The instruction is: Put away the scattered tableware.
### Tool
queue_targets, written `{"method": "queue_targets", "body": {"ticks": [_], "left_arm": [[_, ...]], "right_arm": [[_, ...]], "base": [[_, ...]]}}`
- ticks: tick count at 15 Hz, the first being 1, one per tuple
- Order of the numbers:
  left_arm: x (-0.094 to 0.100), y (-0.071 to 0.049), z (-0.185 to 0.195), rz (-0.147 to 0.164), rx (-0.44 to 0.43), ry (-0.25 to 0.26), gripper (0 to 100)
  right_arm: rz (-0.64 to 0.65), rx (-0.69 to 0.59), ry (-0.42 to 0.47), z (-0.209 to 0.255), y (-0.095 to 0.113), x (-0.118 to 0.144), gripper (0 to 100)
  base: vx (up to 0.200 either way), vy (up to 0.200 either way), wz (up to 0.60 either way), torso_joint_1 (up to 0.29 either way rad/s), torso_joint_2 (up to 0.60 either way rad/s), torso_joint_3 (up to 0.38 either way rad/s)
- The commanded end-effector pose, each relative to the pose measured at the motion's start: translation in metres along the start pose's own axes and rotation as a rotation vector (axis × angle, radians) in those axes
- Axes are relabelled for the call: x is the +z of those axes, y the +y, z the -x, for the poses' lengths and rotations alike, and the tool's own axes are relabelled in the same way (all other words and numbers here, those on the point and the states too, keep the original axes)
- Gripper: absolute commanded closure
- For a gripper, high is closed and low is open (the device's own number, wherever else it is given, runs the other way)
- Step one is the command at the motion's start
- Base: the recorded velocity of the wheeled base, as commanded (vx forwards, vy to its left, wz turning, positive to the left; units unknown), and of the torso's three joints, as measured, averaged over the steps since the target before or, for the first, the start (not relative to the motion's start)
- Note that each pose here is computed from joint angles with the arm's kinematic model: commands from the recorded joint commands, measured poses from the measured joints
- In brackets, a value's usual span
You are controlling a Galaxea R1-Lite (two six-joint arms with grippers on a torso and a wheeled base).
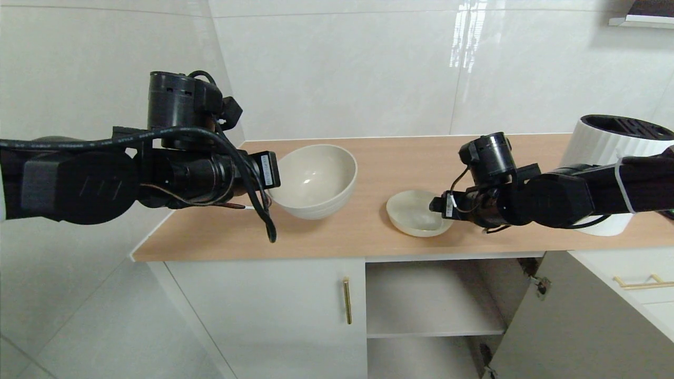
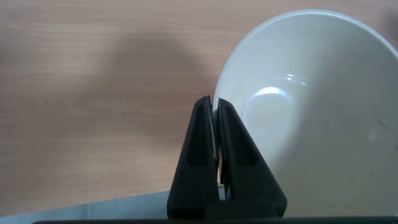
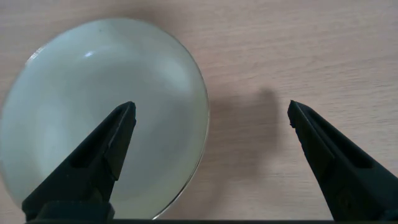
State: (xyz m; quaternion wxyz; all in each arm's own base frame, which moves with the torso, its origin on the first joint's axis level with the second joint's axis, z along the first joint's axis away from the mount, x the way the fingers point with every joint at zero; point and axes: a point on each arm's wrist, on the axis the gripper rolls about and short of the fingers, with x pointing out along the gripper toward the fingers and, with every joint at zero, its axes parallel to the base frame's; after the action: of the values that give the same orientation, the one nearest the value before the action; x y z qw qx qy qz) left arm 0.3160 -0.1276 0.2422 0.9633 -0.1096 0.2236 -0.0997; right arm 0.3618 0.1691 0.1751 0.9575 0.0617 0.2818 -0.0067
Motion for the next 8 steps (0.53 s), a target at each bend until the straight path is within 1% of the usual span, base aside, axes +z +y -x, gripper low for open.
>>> {"method": "queue_targets", "body": {"ticks": [1, 8], "left_arm": [[0.0010, -0.0001, 0.0025, 0.002, -0.001, -0.005, 100], [0.0000, 0.0009, 0.0073, -0.001, 0.000, -0.006, 100]], "right_arm": [[0.005, -0.004, 0.011, -0.0041, 0.0005, -0.0032, 100], [0.000, 0.001, 0.006, -0.0032, 0.0005, -0.0024, 100]], "base": [[0.000, 0.000, 0.00, 0.000, 0.00, 0.000], [0.000, 0.000, 0.00, 0.000, 0.00, 0.000]]}}
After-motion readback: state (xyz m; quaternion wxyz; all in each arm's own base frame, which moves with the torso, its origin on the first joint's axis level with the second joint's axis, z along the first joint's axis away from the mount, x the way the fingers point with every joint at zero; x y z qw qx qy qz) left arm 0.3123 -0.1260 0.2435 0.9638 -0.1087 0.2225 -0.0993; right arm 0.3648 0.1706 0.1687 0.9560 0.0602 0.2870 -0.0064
